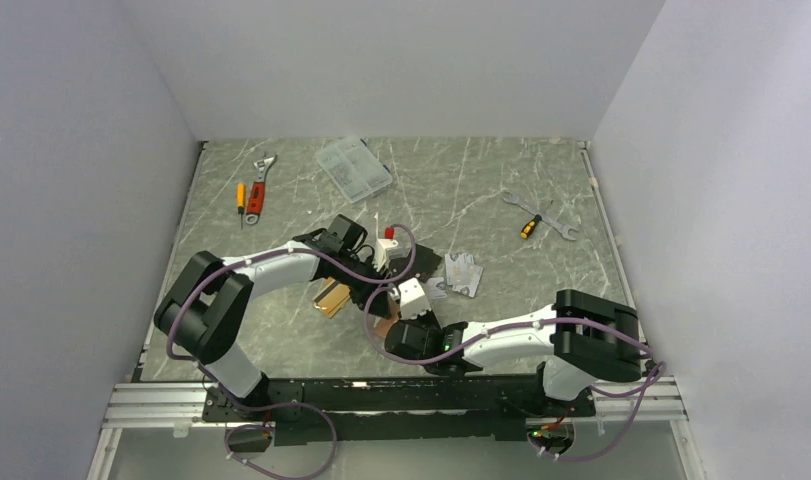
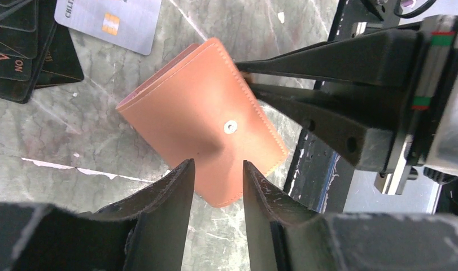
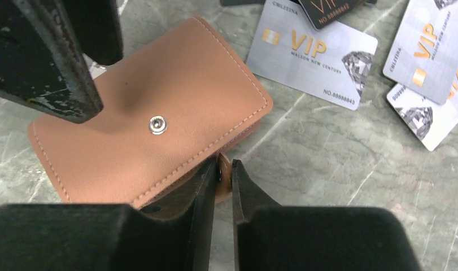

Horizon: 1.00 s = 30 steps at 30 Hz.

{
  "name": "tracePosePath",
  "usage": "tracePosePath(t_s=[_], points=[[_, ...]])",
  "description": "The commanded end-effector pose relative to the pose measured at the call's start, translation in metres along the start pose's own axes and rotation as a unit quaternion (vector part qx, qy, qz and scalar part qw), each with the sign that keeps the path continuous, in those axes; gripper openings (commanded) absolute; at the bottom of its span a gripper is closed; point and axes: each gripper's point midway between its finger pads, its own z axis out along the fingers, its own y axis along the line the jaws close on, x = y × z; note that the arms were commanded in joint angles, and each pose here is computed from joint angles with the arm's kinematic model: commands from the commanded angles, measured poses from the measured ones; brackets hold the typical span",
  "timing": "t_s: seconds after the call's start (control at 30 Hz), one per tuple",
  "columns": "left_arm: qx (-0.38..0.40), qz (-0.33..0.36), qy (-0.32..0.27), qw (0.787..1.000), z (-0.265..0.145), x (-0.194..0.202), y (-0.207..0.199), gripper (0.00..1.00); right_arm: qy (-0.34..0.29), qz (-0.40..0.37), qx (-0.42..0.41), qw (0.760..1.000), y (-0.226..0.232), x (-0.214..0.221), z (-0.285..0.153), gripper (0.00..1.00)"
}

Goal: Put the credit cards into the card holder
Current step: Close the card holder at the center of the board.

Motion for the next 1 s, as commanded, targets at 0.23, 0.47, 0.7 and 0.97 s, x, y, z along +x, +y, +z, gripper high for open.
tracePosePath(t_s=[0.23, 0.47, 0.7, 0.97], points=[[-0.028, 0.025, 0.037, 0.999, 0.02, -0.002, 0.006, 0.39, -0.028, 0.099, 0.035, 0.994, -0.022, 0.001, -0.012, 0.08], [-0.059, 0.034, 0.078, 0.995, 0.034, 0.008, 0.015, 0.35, -0.046, 0.174, 0.038, 0.983, -0.042, 0.007, -0.022, 0.06], [-0.052, 0.062, 0.077, 0.994, 0.045, -0.007, 0.001, 0.33, -0.05, 0.224, 0.045, 0.972, -0.057, 0.015, -0.028, 0.15], [-0.013, 0.068, 0.045, 0.997, 0.042, -0.042, -0.026, 0.33, -0.065, 0.301, 0.049, 0.95, -0.075, 0.025, -0.033, 0.35]])
